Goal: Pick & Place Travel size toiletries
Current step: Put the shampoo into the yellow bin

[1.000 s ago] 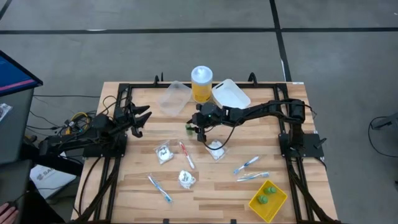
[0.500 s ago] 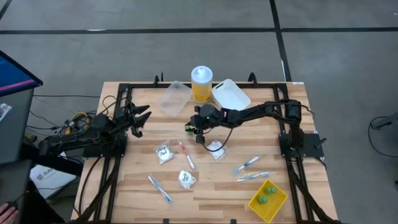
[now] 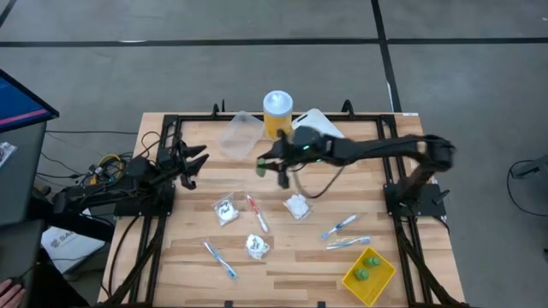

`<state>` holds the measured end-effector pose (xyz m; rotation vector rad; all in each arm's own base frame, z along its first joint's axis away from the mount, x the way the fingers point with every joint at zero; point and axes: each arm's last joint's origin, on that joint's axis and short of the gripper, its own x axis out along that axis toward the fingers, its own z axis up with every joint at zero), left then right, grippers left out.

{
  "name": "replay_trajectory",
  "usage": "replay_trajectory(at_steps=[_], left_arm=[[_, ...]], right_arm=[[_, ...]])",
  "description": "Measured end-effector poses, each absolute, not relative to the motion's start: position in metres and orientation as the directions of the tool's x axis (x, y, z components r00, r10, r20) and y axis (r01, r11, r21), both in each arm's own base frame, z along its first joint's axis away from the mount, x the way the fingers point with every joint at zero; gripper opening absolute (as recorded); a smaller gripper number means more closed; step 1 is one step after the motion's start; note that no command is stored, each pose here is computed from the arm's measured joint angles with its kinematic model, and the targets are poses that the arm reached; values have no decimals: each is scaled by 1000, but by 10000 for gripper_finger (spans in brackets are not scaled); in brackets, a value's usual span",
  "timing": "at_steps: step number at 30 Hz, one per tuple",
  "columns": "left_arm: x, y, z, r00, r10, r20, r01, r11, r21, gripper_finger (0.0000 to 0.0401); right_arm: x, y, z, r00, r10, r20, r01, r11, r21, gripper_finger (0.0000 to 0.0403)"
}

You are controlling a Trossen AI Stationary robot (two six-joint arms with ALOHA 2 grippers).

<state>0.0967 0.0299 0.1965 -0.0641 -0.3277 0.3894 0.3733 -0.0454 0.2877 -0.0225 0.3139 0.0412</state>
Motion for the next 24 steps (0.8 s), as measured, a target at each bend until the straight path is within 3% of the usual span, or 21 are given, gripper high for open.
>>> replay_trajectory(at_steps=[4,8,20,24], left_arm=[[98,30,192,889,383,252,-367,924,-110,154],[99,30,189,895,382,230,-372,924,-88,154],[101,30,178,928,354,117,-350,935,-49,154],[101,30,178,928,356,110,-352,934,-50,154]], right_arm=[[329,-18,329,955,97,-279,-103,995,-6,87],[281,14,344,949,154,-275,-132,986,98,96],[192,111,346,958,67,-279,2,971,240,92],[178,142,340,948,126,-291,-41,958,283,94]])
